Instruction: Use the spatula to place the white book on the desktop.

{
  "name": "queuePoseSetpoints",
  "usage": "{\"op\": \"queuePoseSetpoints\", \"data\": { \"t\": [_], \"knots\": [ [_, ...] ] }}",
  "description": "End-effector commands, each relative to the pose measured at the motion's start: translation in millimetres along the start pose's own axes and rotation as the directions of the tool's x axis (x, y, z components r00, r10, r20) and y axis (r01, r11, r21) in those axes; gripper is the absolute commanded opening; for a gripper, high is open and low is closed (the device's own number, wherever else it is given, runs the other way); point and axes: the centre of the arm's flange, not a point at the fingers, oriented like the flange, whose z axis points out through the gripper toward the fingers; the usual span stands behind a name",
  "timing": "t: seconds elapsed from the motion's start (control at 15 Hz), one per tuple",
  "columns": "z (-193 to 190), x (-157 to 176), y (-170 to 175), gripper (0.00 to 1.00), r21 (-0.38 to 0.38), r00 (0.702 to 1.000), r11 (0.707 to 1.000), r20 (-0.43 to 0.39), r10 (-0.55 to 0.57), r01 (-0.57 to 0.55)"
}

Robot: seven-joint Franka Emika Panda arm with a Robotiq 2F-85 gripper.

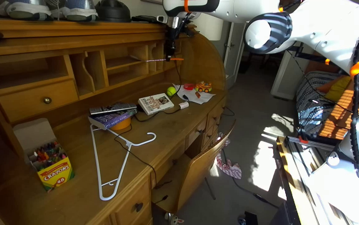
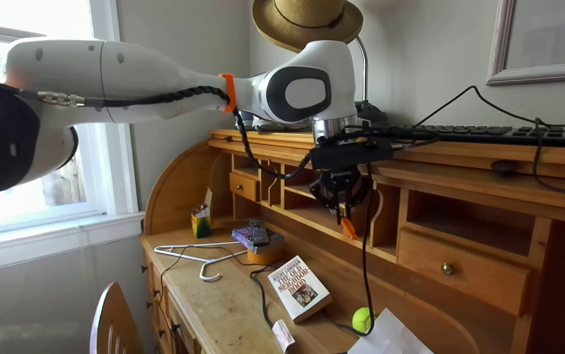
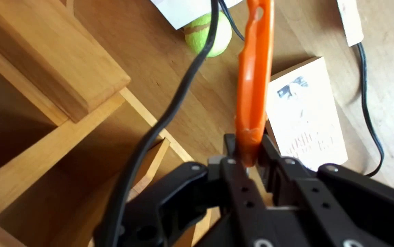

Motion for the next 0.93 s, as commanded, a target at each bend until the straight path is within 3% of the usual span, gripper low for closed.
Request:
{"op": "queuePoseSetpoints", "data": {
  "t": [0.0, 0.47, 0.73, 0.87],
  "knots": [
    [0, -21, -28, 0.05, -0.003, 0.986, 0.986, 0.004, -0.165, 0.165],
    [7, -40, -37, 0.05, 0.039, 0.943, 0.942, 0.002, -0.333, 0.333],
    [18, -52, -53, 0.05, 0.126, 0.914, 0.906, -0.012, -0.407, 0.405],
    [26, -55, -55, 0.05, 0.151, 0.918, 0.907, -0.014, -0.396, 0.394]
  ]
}}
